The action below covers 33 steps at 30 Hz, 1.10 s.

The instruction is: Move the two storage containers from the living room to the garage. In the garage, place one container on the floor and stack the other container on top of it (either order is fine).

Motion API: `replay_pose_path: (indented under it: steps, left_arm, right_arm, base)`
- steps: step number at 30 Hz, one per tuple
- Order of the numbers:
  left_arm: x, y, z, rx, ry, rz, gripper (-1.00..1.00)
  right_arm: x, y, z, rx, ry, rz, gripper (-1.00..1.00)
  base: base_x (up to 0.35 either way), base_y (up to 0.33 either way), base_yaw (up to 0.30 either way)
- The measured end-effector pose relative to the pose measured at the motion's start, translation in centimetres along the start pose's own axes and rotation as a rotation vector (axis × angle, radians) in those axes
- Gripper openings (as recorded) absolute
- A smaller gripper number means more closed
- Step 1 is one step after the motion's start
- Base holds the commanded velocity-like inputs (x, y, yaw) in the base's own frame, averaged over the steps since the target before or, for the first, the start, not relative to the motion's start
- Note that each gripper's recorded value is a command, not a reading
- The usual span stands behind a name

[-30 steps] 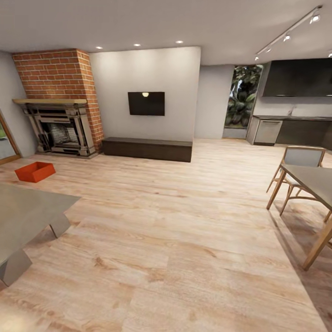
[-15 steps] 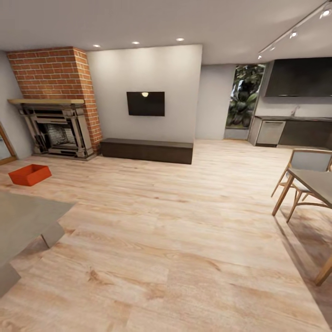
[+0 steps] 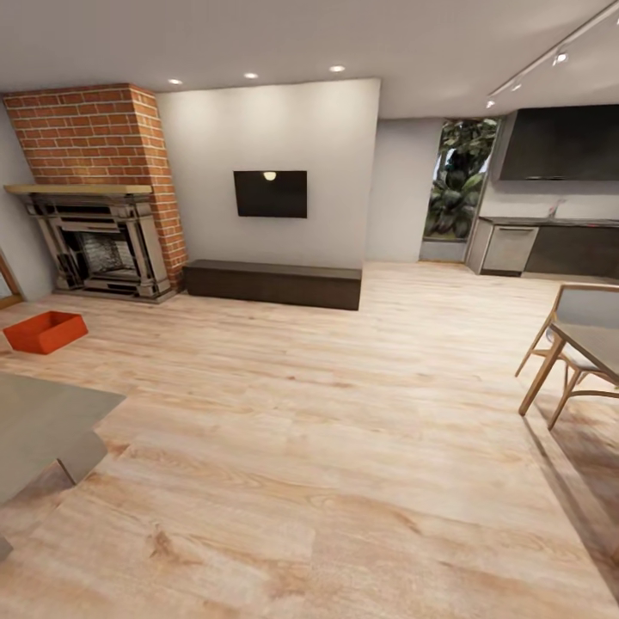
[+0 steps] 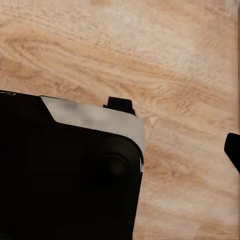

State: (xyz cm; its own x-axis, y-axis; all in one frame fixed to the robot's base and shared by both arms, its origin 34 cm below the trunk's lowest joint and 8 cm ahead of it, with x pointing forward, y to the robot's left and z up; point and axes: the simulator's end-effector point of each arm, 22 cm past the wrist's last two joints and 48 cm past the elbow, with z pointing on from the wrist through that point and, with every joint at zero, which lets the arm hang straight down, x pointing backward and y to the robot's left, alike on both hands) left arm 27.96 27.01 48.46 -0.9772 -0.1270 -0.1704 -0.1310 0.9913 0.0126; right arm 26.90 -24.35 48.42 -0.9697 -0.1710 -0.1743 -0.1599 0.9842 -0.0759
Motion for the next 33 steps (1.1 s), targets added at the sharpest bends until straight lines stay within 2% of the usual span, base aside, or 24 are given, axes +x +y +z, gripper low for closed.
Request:
replay_pose_path:
  steps: [33]
  left_arm:
    - [0.0,0.0,0.0,0.0,0.0,0.0,1.0]
  right_arm:
    - [0.05,-0.15,0.0,0.008,0.002,0.008,1.0]
  base:
    - [0.321,0.0,0.0]
